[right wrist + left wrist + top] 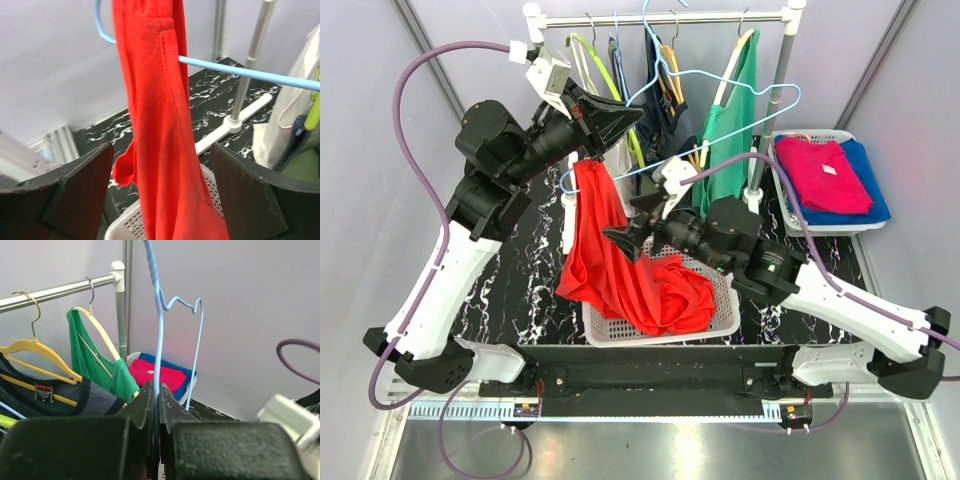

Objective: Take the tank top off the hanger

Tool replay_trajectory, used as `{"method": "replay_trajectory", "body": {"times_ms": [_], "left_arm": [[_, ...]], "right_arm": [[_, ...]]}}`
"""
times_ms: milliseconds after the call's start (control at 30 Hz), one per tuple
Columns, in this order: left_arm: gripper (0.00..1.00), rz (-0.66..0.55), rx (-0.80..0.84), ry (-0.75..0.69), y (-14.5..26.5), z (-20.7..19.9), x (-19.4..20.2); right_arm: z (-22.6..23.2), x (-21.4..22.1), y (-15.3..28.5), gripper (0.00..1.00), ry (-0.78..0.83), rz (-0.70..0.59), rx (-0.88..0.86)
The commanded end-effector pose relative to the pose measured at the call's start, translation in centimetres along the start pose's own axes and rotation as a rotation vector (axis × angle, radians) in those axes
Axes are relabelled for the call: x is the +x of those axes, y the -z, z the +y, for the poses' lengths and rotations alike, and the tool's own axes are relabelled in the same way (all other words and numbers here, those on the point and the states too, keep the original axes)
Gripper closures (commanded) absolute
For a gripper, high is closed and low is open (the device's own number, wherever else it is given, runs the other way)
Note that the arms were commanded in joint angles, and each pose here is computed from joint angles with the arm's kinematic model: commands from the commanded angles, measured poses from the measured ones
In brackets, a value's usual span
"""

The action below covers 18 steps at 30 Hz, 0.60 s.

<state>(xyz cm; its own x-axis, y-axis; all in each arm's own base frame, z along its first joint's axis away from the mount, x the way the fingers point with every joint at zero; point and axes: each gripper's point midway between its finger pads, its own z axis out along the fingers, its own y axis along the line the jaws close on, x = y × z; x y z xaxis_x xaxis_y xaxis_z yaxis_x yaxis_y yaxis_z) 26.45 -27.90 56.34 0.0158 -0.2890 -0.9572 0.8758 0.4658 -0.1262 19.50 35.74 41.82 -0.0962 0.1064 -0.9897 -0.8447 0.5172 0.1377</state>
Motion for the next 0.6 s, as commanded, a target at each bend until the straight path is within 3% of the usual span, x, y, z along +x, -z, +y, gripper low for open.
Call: {"method": "replay_trajectory", "body": {"times_ms": [0, 300, 400, 567], "left_arm": [[1.00, -0.110, 0.024, -0.049, 0.8, -1.6, -3.9], [1.00, -0.103, 0.034, -0.032, 1.6, -2.2, -3.6], [1.00, -0.107, 0.040, -0.026, 1.9, -2.5, -3.8], [1.00, -0.108, 0.045, -0.024, 2.3, -2.8, -3.9]], "right_arm": [[-0.1, -1.9, -1.8, 0.13, 0.052, -0.104, 0.076], [1.5, -2.0, -3.9, 0.21, 0.120, -0.145, 0.146], [1.7, -2.2, -4.4, 0.31, 0.116, -0.152, 0.148], [3.2, -3.0, -5.6, 0.56, 0.109, -0.169, 0.111]]}}
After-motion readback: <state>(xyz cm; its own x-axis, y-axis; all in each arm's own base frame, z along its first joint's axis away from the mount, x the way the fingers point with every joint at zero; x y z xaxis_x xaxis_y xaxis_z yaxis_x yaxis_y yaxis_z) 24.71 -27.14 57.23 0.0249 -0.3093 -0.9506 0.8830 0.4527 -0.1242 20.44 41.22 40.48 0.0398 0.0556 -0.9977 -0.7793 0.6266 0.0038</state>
